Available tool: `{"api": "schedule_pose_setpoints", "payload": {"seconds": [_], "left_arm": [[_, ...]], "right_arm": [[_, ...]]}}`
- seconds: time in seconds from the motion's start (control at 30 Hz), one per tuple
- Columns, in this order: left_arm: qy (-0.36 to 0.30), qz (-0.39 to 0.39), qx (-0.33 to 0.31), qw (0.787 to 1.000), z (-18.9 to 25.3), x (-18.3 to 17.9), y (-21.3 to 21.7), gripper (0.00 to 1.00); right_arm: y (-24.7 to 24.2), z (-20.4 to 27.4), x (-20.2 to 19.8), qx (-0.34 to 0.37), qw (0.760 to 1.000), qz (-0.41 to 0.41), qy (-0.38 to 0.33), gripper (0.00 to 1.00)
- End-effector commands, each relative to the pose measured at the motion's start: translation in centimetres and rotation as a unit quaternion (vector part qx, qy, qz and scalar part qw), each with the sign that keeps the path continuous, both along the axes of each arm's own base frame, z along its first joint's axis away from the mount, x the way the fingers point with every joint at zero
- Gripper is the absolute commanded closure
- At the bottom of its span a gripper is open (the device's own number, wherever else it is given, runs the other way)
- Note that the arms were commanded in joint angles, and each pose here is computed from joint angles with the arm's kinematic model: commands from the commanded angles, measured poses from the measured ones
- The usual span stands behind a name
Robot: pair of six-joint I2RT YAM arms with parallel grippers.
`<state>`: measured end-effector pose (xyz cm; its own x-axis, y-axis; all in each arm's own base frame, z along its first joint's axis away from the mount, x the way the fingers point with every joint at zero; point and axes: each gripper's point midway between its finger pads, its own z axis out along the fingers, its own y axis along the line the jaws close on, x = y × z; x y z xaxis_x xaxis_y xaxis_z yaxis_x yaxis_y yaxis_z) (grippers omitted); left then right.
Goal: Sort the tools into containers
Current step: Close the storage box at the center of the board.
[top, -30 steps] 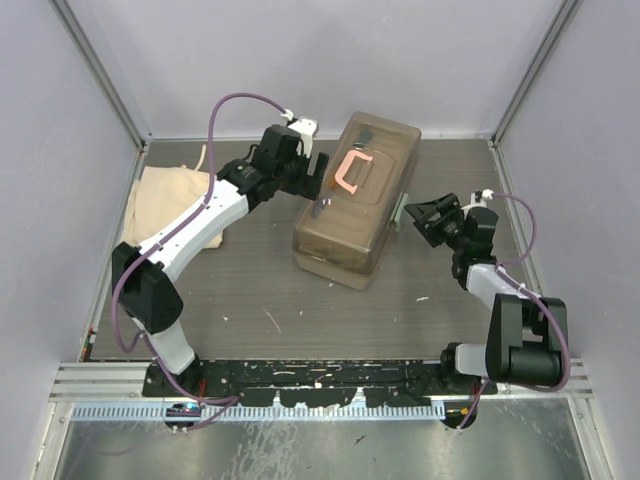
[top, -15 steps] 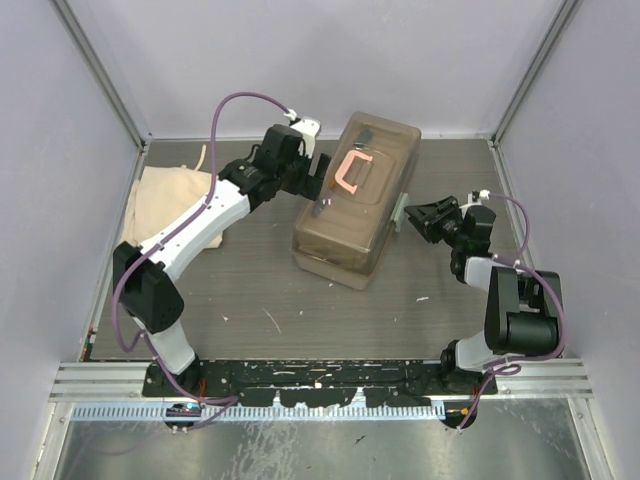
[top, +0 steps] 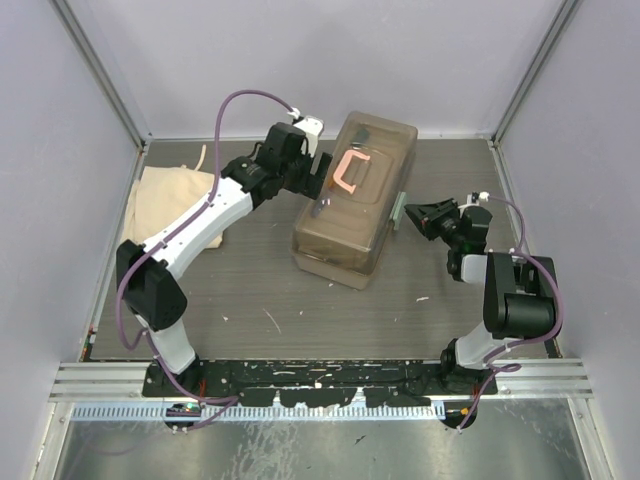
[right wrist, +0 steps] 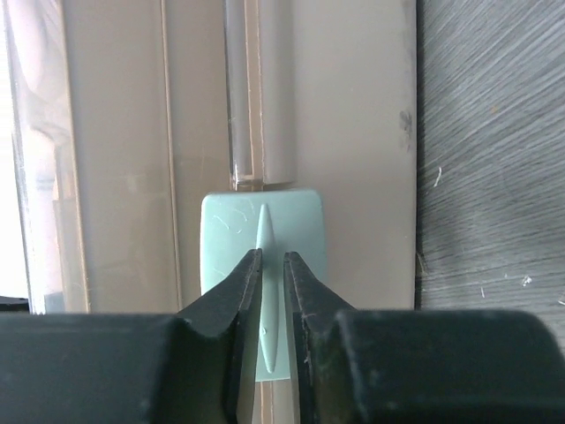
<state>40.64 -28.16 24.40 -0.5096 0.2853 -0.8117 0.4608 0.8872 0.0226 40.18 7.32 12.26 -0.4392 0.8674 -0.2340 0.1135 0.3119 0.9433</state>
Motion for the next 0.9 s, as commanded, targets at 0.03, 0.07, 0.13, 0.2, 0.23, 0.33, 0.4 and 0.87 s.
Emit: {"api": "schedule_pose_setpoints", "payload": {"seconds": [0.03, 0.07, 0.13, 0.2, 0.23, 0.33, 0.4, 0.87], "left_arm": [[0.084, -0.082, 0.015, 0.993, -4.3, -4.2, -3.7, 0.12], [0.085, -0.083, 0.017, 0.993, -4.4, -4.2, -3.8, 0.12], [0.085, -0.086, 0.019, 0.992, -4.5, -4.3, -4.1, 0.12], [0.086, -0.089, 0.021, 0.992, -4.5, -4.4, -4.2, 0.12], [0.086, -0.09, 0.022, 0.992, -4.6, -4.4, -4.3, 0.12], [0.088, -0.091, 0.024, 0.992, -4.8, -4.5, -4.4, 0.12], [0.087, -0.092, 0.025, 0.992, -4.9, -4.5, -4.5, 0.12], [0.064, -0.081, -0.028, 0.994, -1.2, -3.4, -5.3, 0.11]], "right_arm": [[4.6, -2.0, -2.1, 0.006, 0.997, 0.074, 0.039, 0.82], [4.7, -2.1, -2.1, 0.002, 0.996, 0.073, 0.041, 0.83], [4.8, -2.3, -2.1, -0.003, 0.996, 0.075, 0.043, 0.84], [4.9, -2.3, -2.0, -0.014, 0.996, 0.076, 0.046, 0.85], [4.9, -2.3, -2.0, -0.02, 0.996, 0.077, 0.048, 0.85], [5.1, -2.1, -1.8, -0.041, 0.995, 0.08, 0.054, 0.86], [5.1, -2.1, -1.8, -0.058, 0.993, 0.08, 0.06, 0.88], [4.0, -1.1, -1.3, -0.129, 0.988, 0.06, 0.065, 0.93]]}}
